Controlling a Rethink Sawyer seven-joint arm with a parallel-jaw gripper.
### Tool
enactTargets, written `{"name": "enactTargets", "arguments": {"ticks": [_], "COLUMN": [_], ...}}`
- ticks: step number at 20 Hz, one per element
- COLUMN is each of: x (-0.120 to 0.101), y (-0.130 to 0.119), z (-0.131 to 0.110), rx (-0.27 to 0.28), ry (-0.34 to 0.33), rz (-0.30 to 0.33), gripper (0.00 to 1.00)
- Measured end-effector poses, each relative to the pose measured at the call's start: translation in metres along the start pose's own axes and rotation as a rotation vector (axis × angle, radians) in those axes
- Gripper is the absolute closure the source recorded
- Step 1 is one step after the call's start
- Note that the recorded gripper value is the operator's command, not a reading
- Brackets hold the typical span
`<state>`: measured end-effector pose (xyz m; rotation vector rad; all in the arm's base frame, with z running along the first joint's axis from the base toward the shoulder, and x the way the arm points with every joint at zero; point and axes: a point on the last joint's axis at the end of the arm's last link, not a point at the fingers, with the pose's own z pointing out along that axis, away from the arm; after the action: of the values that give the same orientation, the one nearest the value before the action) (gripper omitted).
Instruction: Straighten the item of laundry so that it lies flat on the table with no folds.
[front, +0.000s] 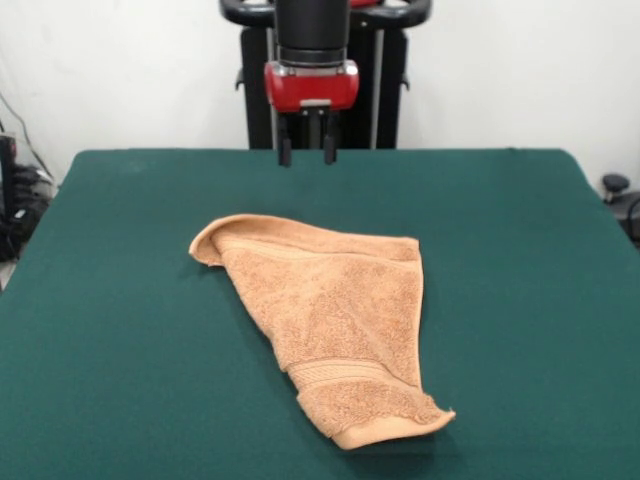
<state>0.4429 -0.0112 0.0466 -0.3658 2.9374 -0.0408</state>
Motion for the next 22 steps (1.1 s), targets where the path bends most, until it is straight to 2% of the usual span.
{"name": "enactTargets", "arguments": {"ticks": [8,22], "x": [0.01,0.011], "y": [0.002,-0.004], "z": [0.008,0.008], "rx": [-0.007,-0.003], "ry": [0.011,0.013], "rz": [0.006,0.018], "gripper": [0.0,0.0]}}
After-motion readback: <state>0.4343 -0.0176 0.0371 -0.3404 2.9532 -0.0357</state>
